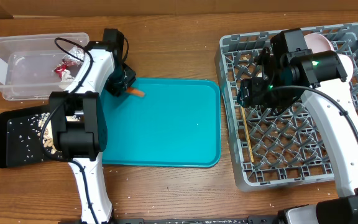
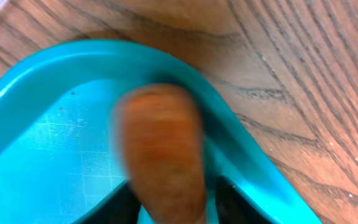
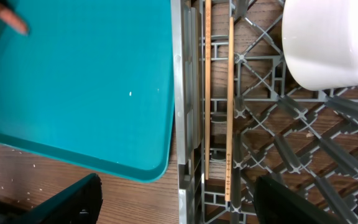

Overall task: Sort waste into correct bins and load items into the dishwasher
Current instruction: 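Lift the carrot and carry it left to the black tray, then lower the carrot onto the black tray and open the left gripper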

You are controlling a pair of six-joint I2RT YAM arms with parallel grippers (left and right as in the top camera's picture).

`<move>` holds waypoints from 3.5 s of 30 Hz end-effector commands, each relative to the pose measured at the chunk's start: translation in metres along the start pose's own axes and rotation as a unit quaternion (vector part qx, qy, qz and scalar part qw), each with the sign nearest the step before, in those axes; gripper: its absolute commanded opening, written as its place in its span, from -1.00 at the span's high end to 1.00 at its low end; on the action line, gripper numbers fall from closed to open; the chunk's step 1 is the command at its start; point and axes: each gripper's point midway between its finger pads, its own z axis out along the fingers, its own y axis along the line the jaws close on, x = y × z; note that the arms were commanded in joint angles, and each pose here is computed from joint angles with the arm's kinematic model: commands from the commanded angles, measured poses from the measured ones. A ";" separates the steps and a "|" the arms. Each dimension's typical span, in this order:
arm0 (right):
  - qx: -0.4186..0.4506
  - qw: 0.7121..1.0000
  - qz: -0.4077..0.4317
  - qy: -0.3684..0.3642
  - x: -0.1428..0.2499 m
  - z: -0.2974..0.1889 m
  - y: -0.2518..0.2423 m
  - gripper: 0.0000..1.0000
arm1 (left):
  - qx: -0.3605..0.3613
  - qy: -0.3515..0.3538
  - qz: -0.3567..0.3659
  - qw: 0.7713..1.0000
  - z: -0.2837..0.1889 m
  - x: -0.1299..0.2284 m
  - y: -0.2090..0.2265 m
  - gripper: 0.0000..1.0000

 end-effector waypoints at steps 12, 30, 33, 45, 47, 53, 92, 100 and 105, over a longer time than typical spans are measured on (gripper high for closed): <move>0.001 1.000 -0.003 -0.015 -0.005 -0.007 0.001 -0.60 | -0.067 0.051 0.020 0.996 0.008 0.025 0.028 0.41; 0.001 1.000 -0.003 -0.015 -0.005 -0.007 0.001 -0.60 | -0.169 0.168 0.110 0.965 -0.017 0.072 0.083 0.92; 0.001 1.000 -0.003 -0.016 -0.005 -0.007 0.001 -0.60 | -0.206 0.155 0.125 0.958 -0.022 0.069 0.095 0.91; 0.012 1.000 -0.002 -0.016 -0.005 -0.007 -0.003 -0.61 | -0.183 0.086 0.149 0.968 -0.093 0.061 0.096 0.92; 0.013 1.000 -0.002 -0.014 -0.004 -0.007 -0.003 -0.61 | -0.174 0.066 0.151 0.971 -0.113 0.058 0.100 0.92; 0.013 1.000 -0.002 -0.014 -0.004 -0.007 -0.003 -0.61 | -0.154 0.007 0.132 0.979 -0.167 0.047 0.122 0.92; 0.014 1.000 -0.002 -0.014 -0.004 -0.007 -0.004 -0.61 | -0.039 -0.049 -0.235 0.970 -0.046 -0.060 0.287 0.78; 0.014 1.000 -0.002 -0.014 -0.004 -0.007 -0.004 -0.61 | -0.043 -0.041 -0.235 0.970 -0.046 -0.056 0.288 0.55; 0.014 1.000 -0.002 -0.014 -0.004 -0.007 -0.004 -0.61 | -0.044 -0.039 -0.235 0.970 -0.046 -0.055 0.289 0.52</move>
